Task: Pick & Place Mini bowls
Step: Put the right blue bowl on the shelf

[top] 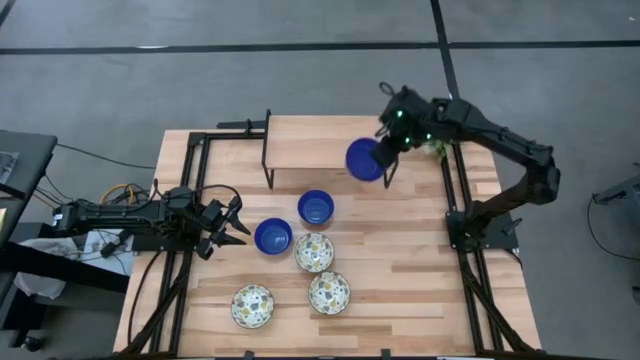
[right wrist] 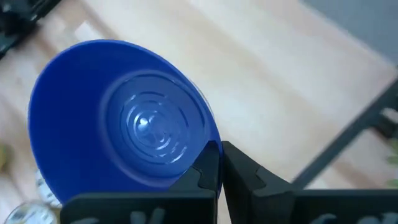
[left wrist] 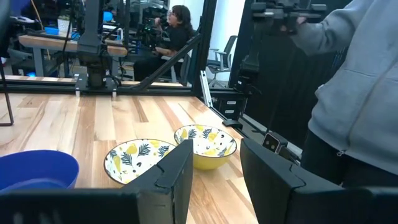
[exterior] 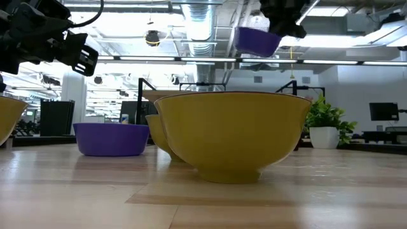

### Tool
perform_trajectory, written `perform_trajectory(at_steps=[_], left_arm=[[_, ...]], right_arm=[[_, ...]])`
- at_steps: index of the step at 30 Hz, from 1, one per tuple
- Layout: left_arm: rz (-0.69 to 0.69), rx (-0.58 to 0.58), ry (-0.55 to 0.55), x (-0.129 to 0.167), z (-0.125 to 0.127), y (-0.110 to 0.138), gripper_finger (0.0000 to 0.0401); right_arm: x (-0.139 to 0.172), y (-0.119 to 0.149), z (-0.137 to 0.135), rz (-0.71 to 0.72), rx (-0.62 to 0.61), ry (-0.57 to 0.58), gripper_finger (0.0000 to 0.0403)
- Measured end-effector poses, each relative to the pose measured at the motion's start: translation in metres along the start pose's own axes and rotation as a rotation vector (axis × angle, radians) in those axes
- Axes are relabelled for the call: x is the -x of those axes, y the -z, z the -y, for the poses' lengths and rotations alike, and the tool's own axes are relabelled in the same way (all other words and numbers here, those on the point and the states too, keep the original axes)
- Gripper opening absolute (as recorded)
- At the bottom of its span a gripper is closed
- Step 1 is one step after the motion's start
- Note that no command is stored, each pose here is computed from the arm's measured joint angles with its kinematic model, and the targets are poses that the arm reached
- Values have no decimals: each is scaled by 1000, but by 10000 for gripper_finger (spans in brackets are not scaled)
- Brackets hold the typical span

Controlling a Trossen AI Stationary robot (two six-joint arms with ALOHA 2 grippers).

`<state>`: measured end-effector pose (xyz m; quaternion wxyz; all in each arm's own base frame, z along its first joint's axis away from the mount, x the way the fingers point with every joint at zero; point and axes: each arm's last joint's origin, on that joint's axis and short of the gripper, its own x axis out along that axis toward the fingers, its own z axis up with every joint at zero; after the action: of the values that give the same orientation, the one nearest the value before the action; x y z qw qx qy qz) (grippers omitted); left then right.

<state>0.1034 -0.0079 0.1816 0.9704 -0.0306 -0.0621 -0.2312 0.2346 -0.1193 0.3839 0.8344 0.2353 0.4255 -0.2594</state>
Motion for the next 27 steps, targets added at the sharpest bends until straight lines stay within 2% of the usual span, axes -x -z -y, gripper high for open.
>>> perform_trajectory(at_steps=[7,15,22,27], left_arm=[[0,0,0,0,0,0,131],[5,-1,-33,0,-1,0,131],[7,-1,-53,0,-2,0,131],[10,1,-53,0,-2,-1,131]], right_arm=[[3,-11,36,50,-68,58,0],[0,-25,59,110,-193,-48,0],[-25,-52,64,30,-182,-96,0],[-41,-70,68,-117,-154,-66,0]])
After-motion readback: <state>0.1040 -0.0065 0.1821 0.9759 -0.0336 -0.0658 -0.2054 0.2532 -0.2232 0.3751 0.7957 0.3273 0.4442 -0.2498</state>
